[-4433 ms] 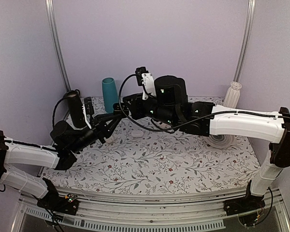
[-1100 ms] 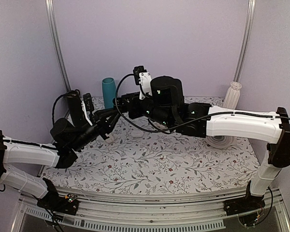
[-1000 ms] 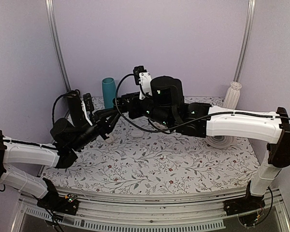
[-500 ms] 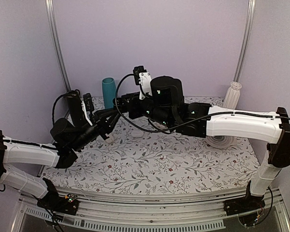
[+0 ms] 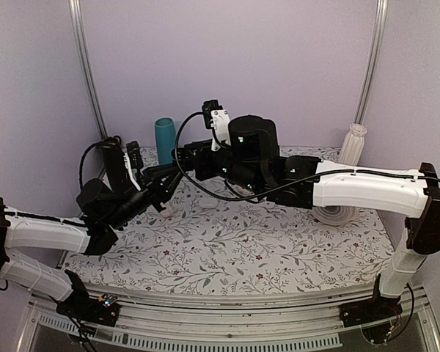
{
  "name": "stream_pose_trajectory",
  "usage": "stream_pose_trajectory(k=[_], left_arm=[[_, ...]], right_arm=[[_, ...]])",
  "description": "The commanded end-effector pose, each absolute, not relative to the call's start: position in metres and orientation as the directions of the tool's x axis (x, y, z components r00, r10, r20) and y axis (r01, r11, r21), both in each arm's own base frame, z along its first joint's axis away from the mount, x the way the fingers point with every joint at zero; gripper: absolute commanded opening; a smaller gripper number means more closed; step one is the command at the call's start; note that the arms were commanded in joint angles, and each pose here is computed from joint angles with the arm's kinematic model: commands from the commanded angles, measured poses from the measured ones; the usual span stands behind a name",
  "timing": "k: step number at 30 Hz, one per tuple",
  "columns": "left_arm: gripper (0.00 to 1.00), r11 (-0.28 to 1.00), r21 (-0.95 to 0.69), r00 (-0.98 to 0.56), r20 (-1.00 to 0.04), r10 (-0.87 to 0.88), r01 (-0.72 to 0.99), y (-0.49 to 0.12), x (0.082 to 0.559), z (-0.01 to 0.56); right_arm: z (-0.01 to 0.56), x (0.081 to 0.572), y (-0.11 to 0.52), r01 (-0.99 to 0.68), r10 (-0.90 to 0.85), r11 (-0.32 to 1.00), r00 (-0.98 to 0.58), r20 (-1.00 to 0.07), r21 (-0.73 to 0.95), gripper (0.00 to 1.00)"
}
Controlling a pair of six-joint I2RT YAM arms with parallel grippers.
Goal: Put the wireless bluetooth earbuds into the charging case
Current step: Insert the right earbud into the right side groove of the charging case.
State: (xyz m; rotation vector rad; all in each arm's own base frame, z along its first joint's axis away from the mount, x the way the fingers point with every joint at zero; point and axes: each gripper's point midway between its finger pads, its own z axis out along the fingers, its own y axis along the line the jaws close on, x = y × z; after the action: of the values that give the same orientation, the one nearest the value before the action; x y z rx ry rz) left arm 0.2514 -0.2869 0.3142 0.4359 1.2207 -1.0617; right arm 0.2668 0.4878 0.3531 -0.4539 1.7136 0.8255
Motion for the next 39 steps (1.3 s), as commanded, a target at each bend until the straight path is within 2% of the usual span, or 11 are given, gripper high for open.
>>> stream_pose_trajectory(k=[1, 13, 14, 16, 39], left_arm=[[0.0, 0.491, -0.227, 0.045, -0.876, -0.481, 0.841, -0.283, 0.252, 0.344], [0.0, 0.501, -0.225, 0.05, -0.877, -0.478, 0.836, -0.281, 0.253, 0.345], [0.0, 0.502, -0.225, 0.051, -0.877, -0.478, 0.835, -0.281, 0.253, 0.345], [0.0, 0.502, -0.225, 0.052, -0.877, -0.478, 0.835, -0.281, 0.253, 0.346], [0.0, 0.494, -0.203, 0.064, -0.88, -0.471, 0.845, -0.282, 0.249, 0.345]], right_arm=[[0.333, 0.249, 0.5, -0.705, 0.036, 0.649, -0.347, -0.937, 0.286, 0.18], [0.333, 0.249, 0.499, -0.705, 0.037, 0.649, -0.348, -0.937, 0.287, 0.18], [0.334, 0.249, 0.499, -0.705, 0.036, 0.649, -0.347, -0.937, 0.286, 0.22], [0.334, 0.249, 0.499, -0.706, 0.036, 0.648, -0.346, -0.937, 0.286, 0.23], [0.347, 0.246, 0.489, -0.709, 0.078, 0.613, -0.385, -0.92, 0.348, 0.29]])
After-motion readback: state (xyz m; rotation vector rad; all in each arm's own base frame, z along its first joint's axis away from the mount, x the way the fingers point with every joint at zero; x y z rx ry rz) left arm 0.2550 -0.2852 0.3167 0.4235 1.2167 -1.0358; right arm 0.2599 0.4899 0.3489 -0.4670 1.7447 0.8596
